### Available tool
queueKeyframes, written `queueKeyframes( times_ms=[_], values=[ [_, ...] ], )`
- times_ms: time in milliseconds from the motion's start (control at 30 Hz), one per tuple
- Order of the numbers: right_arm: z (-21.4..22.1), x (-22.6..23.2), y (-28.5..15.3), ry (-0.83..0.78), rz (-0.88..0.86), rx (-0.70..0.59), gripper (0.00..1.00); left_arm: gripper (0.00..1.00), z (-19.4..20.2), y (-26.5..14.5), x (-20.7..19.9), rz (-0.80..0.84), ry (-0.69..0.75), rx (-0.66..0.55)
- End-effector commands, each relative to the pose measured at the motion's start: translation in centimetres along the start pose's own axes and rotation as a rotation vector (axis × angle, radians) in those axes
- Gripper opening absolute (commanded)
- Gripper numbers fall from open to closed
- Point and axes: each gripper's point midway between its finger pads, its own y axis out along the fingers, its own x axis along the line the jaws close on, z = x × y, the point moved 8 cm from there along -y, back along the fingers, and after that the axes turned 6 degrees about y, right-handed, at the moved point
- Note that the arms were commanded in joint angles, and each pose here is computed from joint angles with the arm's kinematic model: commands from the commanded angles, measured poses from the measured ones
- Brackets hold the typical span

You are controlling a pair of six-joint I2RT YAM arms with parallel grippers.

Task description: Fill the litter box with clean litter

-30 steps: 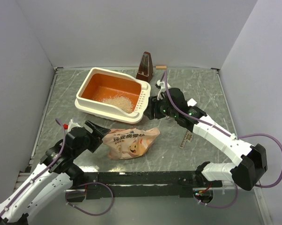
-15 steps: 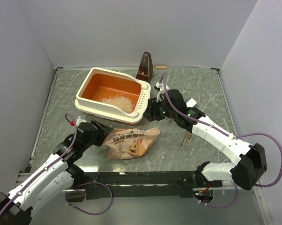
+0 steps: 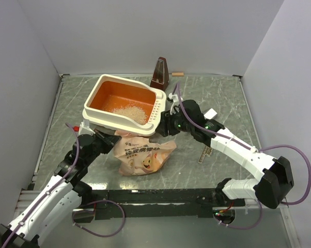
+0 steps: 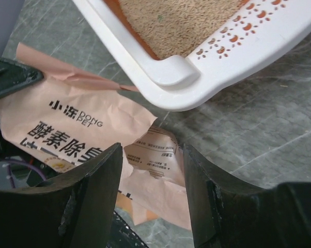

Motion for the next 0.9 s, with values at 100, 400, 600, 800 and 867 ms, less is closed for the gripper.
queueKeyframes(
  times_ms=[100,400,600,800,867],
  values=[
    [-1.0,2.3,-0.2,-0.177,-0.21,0.033,0.63,0.01,-1.6,-0.6,-3.8,0.319,0.191,-0.109],
    [-3.4,4.0,0.8,-0.527,-0.433,-0.077,0.73,0.01,-1.1,-1.3,-4.1,0.553,0.334,-0.172],
    [-4.4,5.0,1.3,-0.752,-0.568,-0.13,0.77,0.01,-0.5,-2.6,-4.6,0.688,0.427,-0.142],
    [-5.1,5.3,2.9,-0.923,-0.663,-0.137,0.8,0.01,0.2,-3.4,-4.3,0.757,0.482,-0.123],
    [-5.0,5.2,3.7,-0.949,-0.7,-0.066,0.8,0.01,0.3,-3.7,-4.3,0.778,0.488,-0.122]
  ],
)
